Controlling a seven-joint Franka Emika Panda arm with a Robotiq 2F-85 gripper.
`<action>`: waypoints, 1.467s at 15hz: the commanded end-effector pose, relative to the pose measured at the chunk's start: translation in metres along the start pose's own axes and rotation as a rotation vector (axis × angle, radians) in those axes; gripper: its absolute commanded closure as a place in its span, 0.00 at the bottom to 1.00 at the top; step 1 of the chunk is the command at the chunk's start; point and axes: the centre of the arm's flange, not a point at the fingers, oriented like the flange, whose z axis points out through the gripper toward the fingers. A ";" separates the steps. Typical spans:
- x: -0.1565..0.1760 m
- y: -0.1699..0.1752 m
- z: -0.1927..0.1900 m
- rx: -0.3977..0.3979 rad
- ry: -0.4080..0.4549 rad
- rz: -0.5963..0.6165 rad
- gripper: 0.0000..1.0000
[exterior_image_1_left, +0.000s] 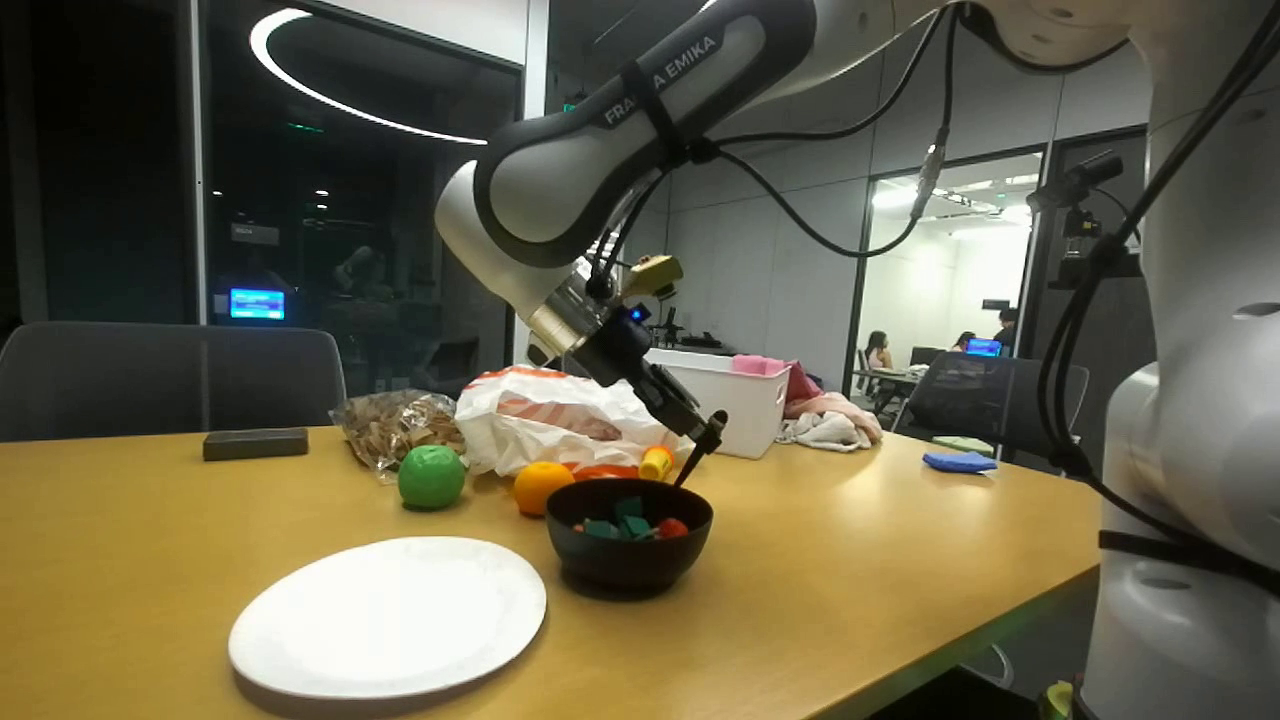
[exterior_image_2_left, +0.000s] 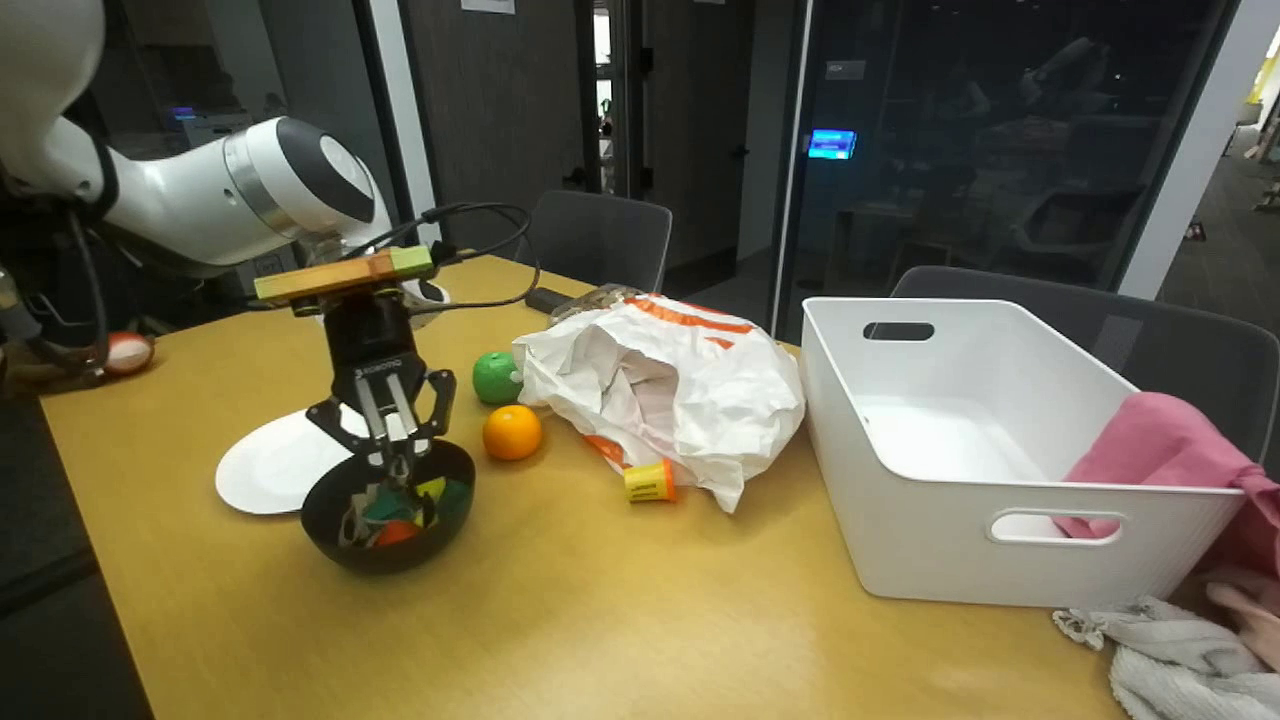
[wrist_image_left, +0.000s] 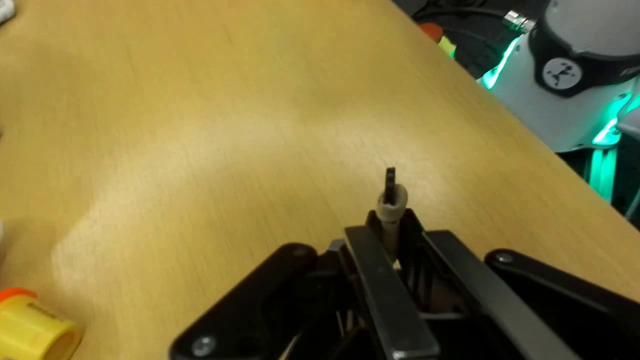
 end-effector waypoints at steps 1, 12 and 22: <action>-0.008 -0.014 -0.006 0.145 -0.093 -0.027 0.90; 0.016 -0.006 -0.024 -0.019 0.298 -0.184 0.90; -0.010 -0.012 -0.024 -0.029 0.110 -0.039 0.90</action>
